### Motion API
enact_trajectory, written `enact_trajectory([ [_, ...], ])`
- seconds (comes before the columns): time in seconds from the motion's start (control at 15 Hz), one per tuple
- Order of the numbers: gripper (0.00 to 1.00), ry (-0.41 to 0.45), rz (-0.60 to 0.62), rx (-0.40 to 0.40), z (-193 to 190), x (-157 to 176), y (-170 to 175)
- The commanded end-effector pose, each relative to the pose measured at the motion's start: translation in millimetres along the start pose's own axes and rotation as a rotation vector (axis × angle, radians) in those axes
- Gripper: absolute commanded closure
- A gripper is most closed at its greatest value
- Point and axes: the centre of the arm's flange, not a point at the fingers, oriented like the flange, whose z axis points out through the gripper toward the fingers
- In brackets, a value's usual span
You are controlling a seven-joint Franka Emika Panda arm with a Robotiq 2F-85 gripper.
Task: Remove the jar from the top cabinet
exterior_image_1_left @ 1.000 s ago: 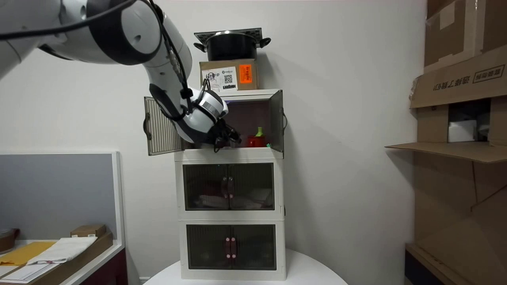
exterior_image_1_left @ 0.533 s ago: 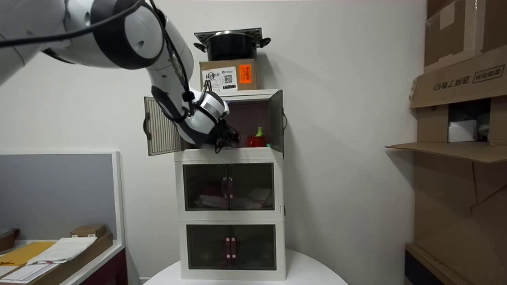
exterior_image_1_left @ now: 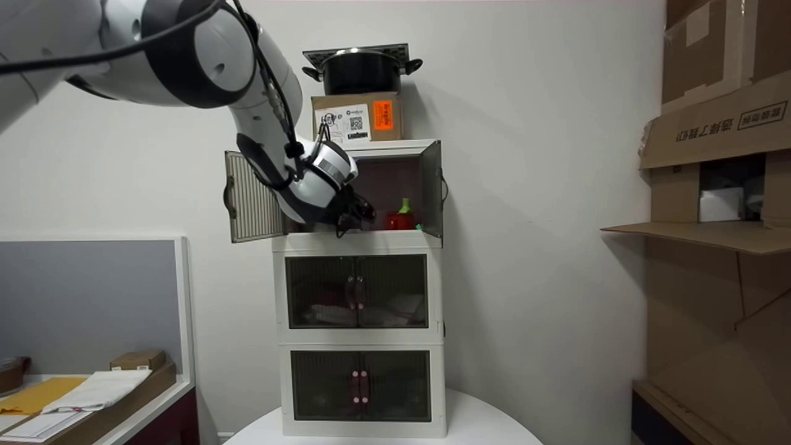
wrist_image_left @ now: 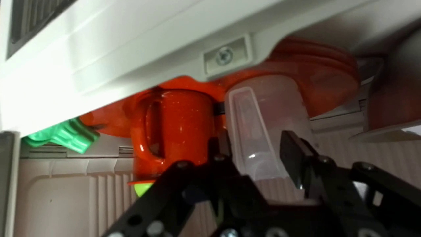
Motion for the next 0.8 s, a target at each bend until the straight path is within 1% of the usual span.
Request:
enact_trajectory([
  [0.0,0.57,0.029,-0.003,0.004,-13.5,8.5,-4.3],
  [0.13,0.6,0.029,-0.001,0.004,-21.1,10.3,-3.1],
  [0.2,0.81,0.027,-0.001,0.0,-25.0,10.8,-2.3],
  [0.27,0.84,0.026,-0.004,-0.002,-28.1,11.3,-1.5],
  [0.33,0.92,0.023,-0.007,-0.005,-31.0,11.0,-0.5],
  [0.4,0.91,0.022,-0.01,-0.007,-33.0,10.0,-0.1],
  [0.47,0.88,0.018,-0.013,-0.009,-34.9,8.9,0.9],
  [0.73,0.88,0.004,-0.023,-0.008,-44.1,2.8,4.1],
])
